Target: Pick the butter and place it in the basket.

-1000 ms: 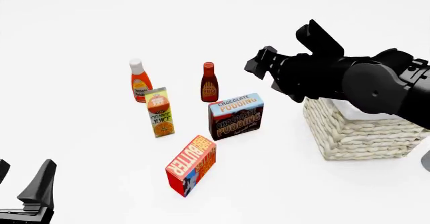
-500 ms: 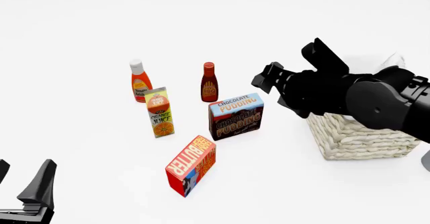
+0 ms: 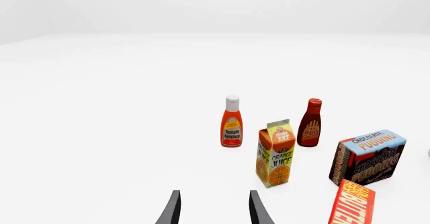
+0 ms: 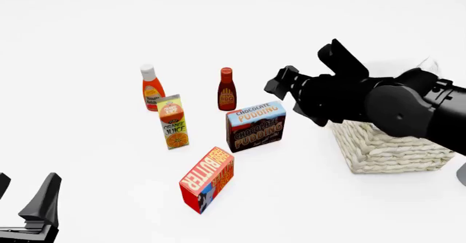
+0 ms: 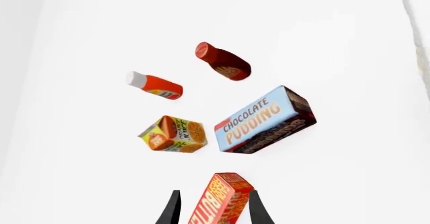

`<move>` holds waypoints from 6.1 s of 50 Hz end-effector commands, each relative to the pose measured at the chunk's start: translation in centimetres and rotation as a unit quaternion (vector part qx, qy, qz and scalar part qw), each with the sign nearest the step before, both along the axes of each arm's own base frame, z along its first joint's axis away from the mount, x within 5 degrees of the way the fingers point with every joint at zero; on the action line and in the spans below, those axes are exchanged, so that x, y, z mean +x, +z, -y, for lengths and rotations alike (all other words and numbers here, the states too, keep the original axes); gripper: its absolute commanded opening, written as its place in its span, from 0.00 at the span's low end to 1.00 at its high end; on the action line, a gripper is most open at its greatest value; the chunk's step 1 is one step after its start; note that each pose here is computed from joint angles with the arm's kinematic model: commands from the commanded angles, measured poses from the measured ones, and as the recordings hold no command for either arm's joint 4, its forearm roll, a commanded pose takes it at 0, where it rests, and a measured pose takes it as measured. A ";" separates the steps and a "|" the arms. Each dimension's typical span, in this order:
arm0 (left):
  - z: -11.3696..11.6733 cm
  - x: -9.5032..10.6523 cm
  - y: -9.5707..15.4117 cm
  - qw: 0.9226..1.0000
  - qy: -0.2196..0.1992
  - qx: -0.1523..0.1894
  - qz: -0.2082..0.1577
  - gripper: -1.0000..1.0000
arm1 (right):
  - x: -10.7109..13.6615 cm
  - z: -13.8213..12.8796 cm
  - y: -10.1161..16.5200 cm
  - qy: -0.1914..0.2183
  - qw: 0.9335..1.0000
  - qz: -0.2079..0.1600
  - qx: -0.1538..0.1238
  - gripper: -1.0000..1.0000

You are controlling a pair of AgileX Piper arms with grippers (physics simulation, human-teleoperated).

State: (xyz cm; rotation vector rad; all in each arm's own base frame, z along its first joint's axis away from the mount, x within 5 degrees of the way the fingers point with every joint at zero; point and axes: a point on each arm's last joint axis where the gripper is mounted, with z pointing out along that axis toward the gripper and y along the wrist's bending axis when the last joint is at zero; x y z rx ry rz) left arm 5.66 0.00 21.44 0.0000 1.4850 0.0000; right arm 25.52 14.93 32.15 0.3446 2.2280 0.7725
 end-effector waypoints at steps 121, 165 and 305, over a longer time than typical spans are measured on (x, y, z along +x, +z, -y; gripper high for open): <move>0.0 0.0 0.0 1.000 0.000 0.000 0.000 1.00 | 3.7 -7.8 -7.3 -0.018 0.986 -0.164 0.005 1.00; 0.0 0.0 0.0 1.000 0.000 0.000 0.000 1.00 | 4.3 -10.2 -8.3 0.007 0.982 -0.186 -0.030 1.00; 0.0 0.0 0.0 1.000 0.000 0.000 0.000 1.00 | 4.4 -12.0 -13.8 -0.048 0.968 -0.245 0.004 1.00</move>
